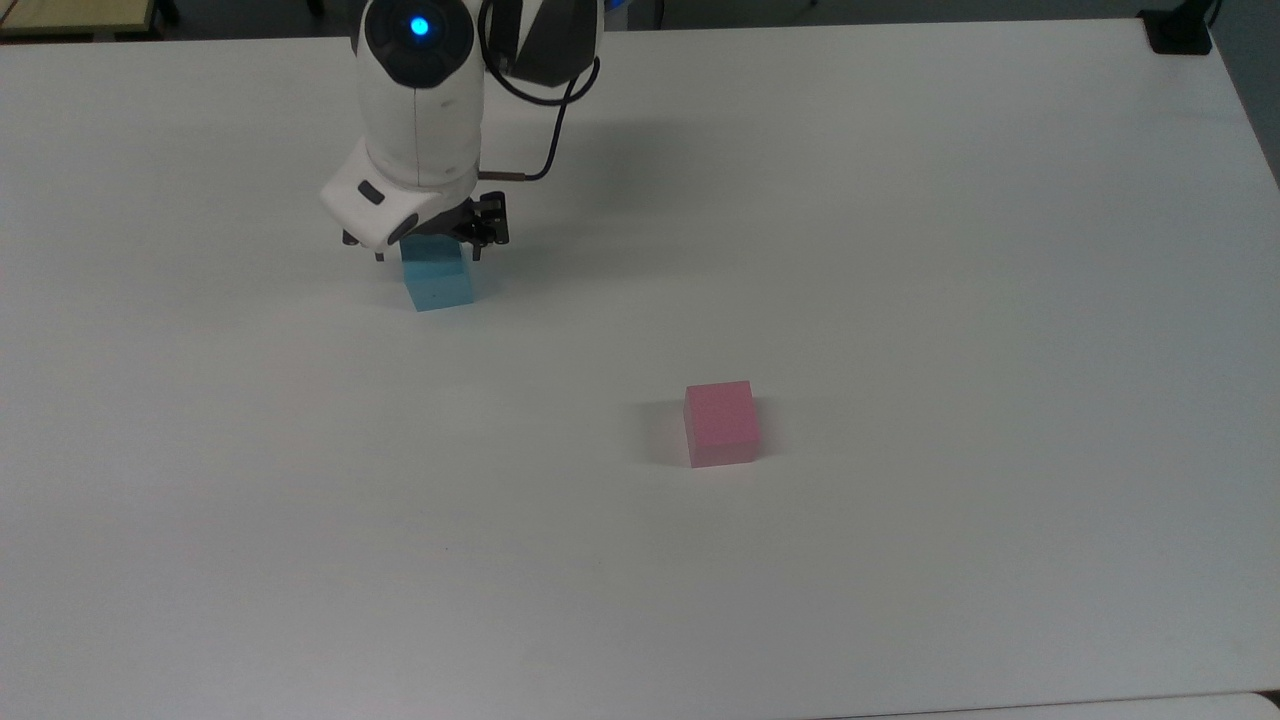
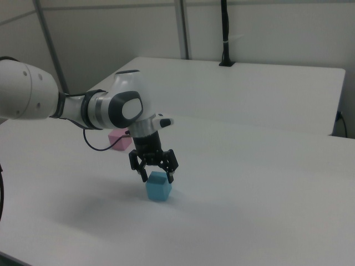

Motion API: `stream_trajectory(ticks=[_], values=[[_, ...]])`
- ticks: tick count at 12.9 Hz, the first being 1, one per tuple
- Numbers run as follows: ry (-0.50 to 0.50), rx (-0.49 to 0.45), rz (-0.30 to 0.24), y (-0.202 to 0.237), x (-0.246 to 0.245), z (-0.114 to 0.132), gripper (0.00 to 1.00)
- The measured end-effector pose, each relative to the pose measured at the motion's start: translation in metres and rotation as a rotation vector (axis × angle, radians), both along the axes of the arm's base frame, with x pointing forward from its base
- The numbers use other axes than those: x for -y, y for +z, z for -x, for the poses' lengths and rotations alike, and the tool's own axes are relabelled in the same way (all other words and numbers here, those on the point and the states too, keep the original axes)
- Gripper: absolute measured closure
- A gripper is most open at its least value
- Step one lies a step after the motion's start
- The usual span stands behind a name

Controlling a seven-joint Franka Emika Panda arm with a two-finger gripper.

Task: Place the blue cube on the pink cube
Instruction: 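Lift the light-blue cube off the table with the gripper, then carry the light-blue cube over the pink cube and lower it onto it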

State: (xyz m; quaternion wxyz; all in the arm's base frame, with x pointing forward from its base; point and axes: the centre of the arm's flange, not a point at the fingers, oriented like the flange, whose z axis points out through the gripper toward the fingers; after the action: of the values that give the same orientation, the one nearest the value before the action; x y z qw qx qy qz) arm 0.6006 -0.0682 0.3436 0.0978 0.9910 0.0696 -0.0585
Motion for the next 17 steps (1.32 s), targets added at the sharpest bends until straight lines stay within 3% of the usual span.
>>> stream_trajectory(ticks=[2,4,5,7,10,12,17], values=[[0.001,-0.015,0.001,-0.01,0.0,0.0,0.03],[0.001,-0.016,0.001,-0.01,0.0,-0.001,0.36],[0.001,-0.011,0.001,-0.008,0.0,-0.002,0.41],[-0.002,0.005,0.0,0.009,-0.002,-0.007,0.41],[-0.065,0.072,-0.112,0.102,-0.032,-0.029,0.41],[-0.101,0.143,-0.147,0.153,-0.077,-0.04,0.44],[-0.068,0.183,-0.168,0.137,-0.206,-0.08,0.45]])
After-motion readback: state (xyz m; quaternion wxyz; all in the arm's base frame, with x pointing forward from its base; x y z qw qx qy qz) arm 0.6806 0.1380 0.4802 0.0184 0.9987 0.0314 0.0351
